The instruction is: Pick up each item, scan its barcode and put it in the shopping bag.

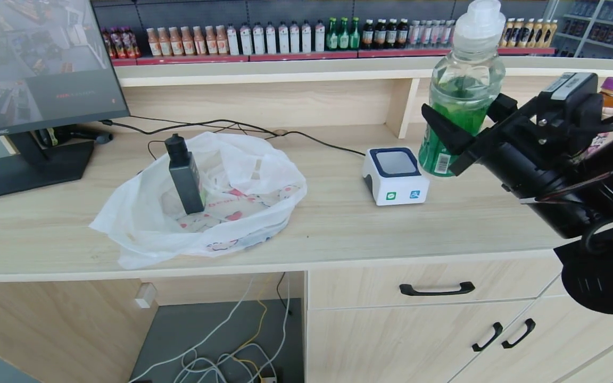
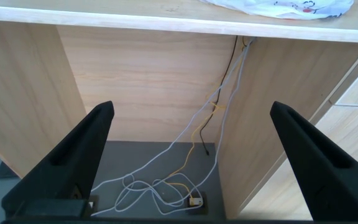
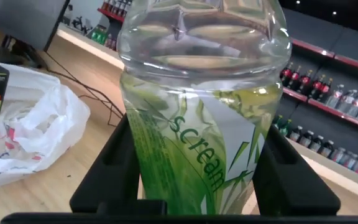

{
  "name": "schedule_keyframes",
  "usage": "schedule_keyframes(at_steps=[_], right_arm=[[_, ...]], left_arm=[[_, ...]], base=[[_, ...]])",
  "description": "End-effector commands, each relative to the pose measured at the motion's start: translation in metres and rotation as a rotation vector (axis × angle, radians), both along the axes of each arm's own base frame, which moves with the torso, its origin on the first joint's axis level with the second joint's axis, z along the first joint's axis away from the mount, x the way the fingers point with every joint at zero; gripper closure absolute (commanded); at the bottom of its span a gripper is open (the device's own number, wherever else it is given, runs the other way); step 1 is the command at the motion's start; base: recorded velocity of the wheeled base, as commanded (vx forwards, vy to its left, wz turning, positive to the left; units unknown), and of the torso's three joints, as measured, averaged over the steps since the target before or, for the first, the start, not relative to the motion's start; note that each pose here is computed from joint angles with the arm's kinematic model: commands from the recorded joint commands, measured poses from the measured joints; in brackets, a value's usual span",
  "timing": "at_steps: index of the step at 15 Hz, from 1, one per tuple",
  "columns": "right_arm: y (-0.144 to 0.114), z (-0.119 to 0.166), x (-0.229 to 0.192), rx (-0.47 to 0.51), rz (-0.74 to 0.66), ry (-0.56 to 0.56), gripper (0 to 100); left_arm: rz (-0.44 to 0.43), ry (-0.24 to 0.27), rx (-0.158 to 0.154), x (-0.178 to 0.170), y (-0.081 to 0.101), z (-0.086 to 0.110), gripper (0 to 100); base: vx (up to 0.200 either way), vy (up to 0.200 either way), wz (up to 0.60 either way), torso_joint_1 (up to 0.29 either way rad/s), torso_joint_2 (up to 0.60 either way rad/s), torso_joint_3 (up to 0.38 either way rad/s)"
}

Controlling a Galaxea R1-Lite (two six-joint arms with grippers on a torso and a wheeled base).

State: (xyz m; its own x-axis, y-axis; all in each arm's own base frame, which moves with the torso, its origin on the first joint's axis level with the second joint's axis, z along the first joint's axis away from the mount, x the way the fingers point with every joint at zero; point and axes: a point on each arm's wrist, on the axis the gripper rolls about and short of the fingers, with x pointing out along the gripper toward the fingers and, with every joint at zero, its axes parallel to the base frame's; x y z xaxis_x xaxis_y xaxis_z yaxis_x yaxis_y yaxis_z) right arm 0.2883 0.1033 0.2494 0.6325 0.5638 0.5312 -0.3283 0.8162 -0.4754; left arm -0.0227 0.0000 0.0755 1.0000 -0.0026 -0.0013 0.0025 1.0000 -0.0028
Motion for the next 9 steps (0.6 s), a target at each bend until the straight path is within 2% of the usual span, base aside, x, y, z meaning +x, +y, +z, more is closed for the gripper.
schedule_keyframes(at_steps=[1,2,7,9], right_arm=[[-0.005,0.01,-0.012,0.053,0.004,0.003,100],[-0.008,0.014,-0.017,0.14,-0.006,0.038,100],[-0.01,0.019,-0.025,0.232,0.049,0.087,100],[-0.012,0.018,-0.029,0.292,0.016,0.114,100]], left_arm=[[0.001,0.0,0.0,0.0,0.0,0.0,0],[0.001,0.0,0.0,0.0,0.0,0.0,0],[-0.001,0.0,0.0,0.0,0.0,0.0,0],[-0.001,0.0,-0.002,0.0,0.0,0.0,0]], base=[[0.0,0.0,0.0,0.0,0.0,0.0],[0.0,0.0,0.0,0.0,0.0,0.0],[0.0,0.0,0.0,0.0,0.0,0.0],[0.0,0.0,0.0,0.0,0.0,0.0]])
